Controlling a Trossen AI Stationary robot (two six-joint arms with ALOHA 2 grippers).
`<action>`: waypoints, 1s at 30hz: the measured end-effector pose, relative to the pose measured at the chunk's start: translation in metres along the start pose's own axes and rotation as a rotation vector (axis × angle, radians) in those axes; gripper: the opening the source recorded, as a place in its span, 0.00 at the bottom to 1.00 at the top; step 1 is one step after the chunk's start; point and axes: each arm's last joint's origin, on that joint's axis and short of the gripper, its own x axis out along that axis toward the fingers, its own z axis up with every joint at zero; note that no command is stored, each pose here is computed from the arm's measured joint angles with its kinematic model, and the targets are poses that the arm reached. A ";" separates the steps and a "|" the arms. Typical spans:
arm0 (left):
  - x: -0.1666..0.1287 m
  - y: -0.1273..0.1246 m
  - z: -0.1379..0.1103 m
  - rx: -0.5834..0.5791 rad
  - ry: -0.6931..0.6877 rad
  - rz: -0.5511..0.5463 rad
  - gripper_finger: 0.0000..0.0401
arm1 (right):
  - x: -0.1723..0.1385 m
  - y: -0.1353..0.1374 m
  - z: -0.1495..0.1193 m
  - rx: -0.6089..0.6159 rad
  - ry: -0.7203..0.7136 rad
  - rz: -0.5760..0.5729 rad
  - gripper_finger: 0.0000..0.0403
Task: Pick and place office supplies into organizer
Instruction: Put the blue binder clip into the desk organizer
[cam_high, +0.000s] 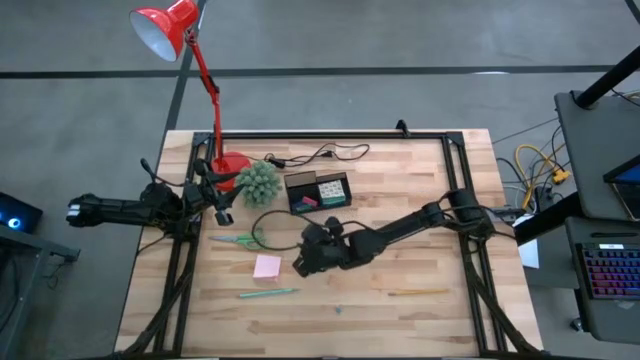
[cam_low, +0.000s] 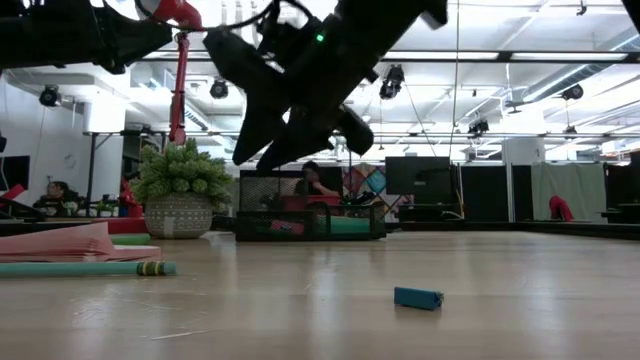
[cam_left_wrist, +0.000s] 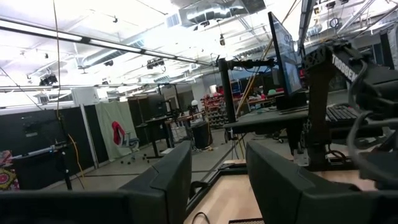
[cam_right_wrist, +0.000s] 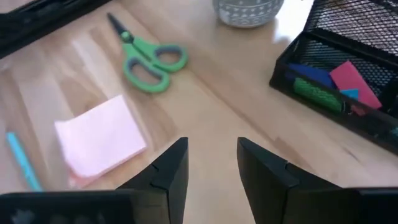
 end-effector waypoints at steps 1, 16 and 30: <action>0.000 0.000 0.000 0.000 0.000 0.000 0.35 | -0.003 0.002 -0.002 -0.008 0.005 0.003 0.32; 0.000 0.000 0.000 0.001 0.002 0.001 0.35 | -0.036 0.014 -0.033 -0.065 0.149 -0.017 0.32; 0.000 0.000 0.000 0.001 0.003 0.001 0.35 | -0.064 0.027 -0.051 -0.185 0.293 0.093 0.32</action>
